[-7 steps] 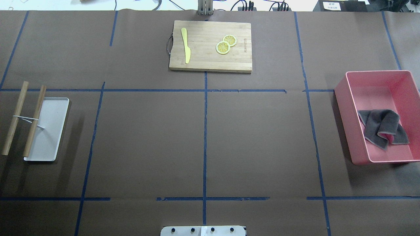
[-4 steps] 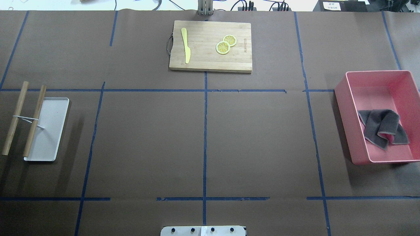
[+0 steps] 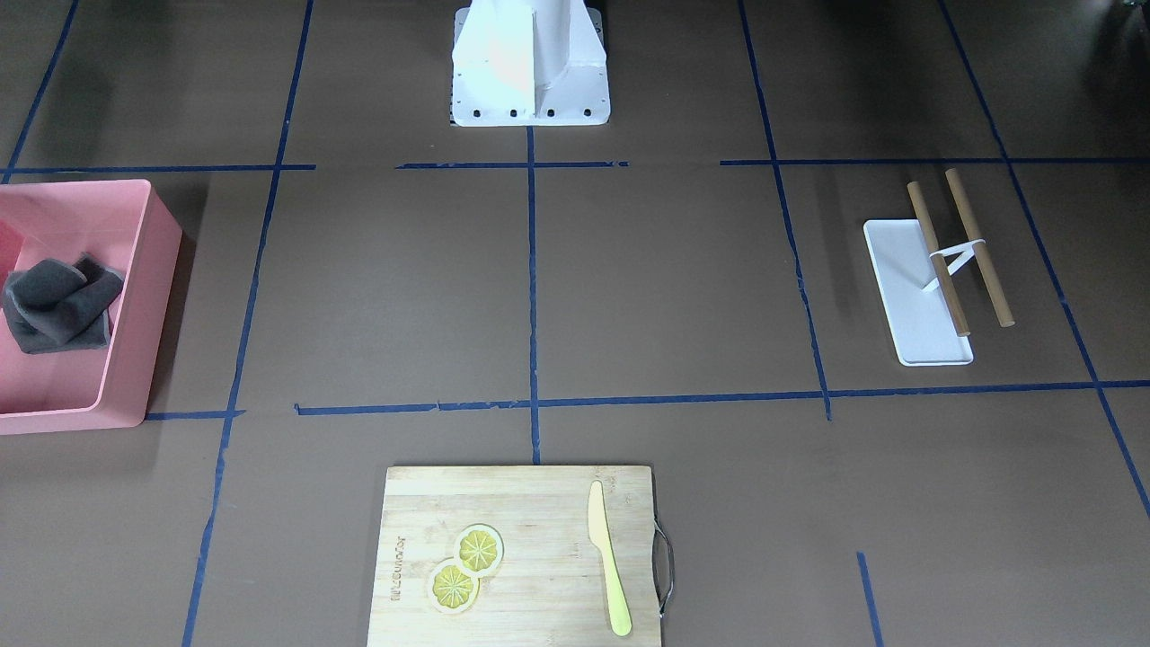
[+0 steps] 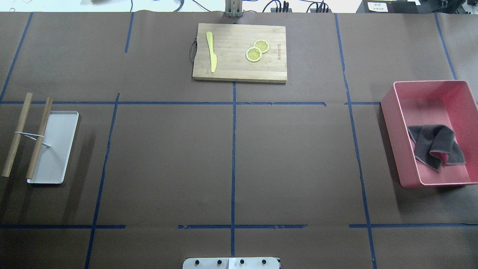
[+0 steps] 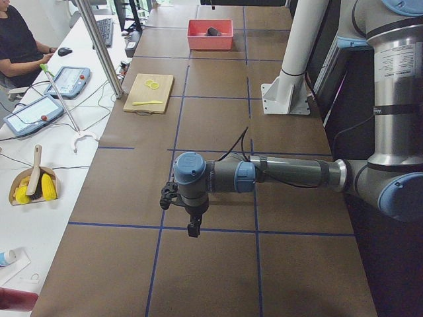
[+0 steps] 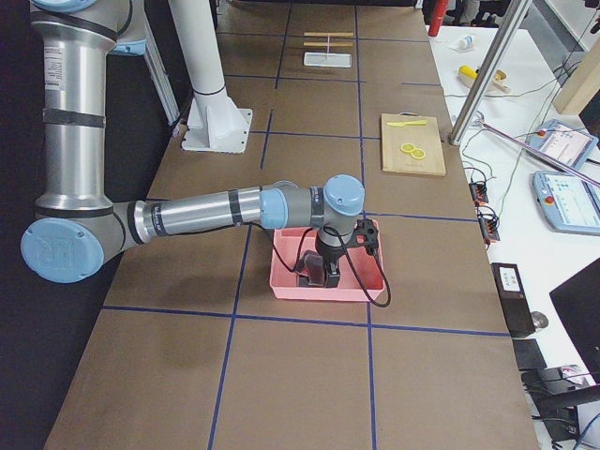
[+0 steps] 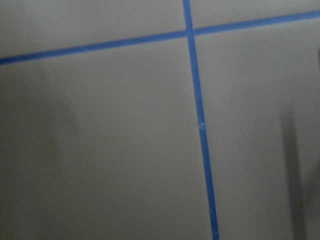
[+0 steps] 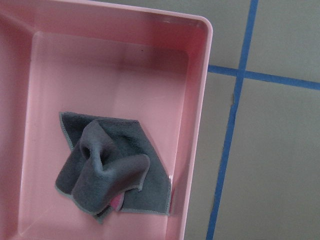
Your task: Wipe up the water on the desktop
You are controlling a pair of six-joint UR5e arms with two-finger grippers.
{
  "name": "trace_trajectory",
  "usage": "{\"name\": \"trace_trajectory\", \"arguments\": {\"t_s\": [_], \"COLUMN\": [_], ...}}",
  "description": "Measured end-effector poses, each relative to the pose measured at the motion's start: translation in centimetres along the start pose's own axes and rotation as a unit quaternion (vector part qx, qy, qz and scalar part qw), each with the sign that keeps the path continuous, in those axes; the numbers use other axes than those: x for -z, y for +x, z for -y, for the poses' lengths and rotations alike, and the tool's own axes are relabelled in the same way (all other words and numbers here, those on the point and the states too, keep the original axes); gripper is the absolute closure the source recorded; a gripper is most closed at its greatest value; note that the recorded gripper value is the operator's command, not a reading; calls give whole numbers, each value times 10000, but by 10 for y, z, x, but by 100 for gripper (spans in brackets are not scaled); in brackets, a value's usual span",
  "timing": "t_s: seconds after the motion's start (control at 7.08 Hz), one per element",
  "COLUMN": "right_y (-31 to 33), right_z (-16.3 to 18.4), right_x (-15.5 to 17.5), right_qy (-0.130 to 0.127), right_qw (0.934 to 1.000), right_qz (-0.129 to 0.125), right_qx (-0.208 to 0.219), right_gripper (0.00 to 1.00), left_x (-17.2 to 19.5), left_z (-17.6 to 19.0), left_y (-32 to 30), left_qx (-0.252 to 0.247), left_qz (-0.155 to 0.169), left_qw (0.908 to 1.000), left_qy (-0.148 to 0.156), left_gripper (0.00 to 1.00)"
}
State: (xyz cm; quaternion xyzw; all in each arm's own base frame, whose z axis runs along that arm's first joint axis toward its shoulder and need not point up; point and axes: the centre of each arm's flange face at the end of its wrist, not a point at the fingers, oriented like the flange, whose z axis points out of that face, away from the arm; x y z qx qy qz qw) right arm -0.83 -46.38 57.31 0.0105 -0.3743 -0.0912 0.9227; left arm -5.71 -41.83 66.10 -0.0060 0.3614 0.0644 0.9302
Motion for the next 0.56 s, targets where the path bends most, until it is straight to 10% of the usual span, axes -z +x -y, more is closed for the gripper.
{"name": "trace_trajectory", "arguments": {"t_s": [0.56], "right_y": [-4], "right_z": [-3], "right_x": [-4], "right_qy": [-56], "right_qw": [10000], "right_qz": [24], "right_qx": [56], "right_gripper": [0], "left_x": [4], "left_z": [6], "left_y": [3], "left_qx": [-71], "left_qz": [-10], "left_qw": [9999], "left_qy": [70], "left_gripper": [0]}}
